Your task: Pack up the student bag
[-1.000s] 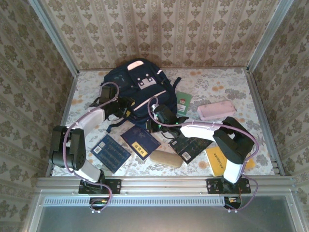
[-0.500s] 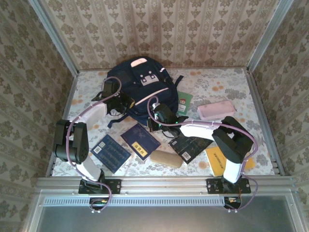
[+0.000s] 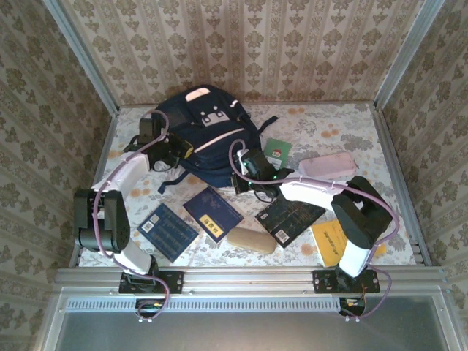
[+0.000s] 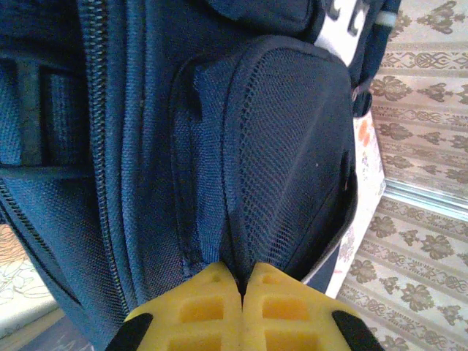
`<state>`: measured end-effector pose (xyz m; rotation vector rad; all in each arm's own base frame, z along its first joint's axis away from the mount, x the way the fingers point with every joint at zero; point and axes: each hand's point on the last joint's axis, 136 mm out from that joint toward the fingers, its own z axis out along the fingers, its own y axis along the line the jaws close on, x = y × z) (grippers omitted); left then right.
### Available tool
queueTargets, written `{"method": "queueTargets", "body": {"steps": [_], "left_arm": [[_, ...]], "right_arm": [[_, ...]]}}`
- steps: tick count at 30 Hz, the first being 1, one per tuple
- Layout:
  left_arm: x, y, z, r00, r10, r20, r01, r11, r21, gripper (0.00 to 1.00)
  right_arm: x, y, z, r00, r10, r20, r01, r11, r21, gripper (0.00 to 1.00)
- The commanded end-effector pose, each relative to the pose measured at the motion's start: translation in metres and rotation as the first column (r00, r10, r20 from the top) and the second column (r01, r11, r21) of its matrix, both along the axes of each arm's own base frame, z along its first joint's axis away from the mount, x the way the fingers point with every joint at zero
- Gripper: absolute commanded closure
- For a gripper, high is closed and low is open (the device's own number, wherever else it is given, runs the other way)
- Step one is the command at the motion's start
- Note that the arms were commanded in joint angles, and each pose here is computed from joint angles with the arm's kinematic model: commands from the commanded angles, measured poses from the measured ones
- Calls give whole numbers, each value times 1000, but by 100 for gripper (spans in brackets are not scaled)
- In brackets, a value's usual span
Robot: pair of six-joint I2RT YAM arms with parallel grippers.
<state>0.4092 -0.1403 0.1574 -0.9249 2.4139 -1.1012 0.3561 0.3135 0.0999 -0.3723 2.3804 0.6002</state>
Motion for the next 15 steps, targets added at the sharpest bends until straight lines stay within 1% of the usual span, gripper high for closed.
{"method": "queueTargets", "body": {"steps": [1, 3, 7, 9, 12, 15], "left_arm": [[10, 19, 43, 992, 9, 128, -14, 999, 39, 100], [10, 22, 45, 991, 8, 132, -13, 999, 38, 100], [12, 32, 52, 989, 0, 148, -7, 999, 46, 100], [13, 36, 57, 987, -15, 158, 4, 998, 69, 100], [15, 39, 67, 981, -69, 180, 46, 990, 134, 100], [19, 37, 71, 974, -129, 183, 96, 979, 182, 100]], "right_arm": [[16, -33, 12, 999, -52, -5, 51, 998, -23, 100], [24, -41, 16, 998, -57, -8, 57, 998, -17, 100], [37, -54, 22, 999, -39, -1, 39, 997, -63, 100], [42, -59, 20, 999, -29, -16, 27, 997, -76, 100], [45, -59, 22, 1000, 20, -16, -22, 995, -100, 100], [39, -46, 35, 994, 112, 7, -111, 992, -66, 100]]}}
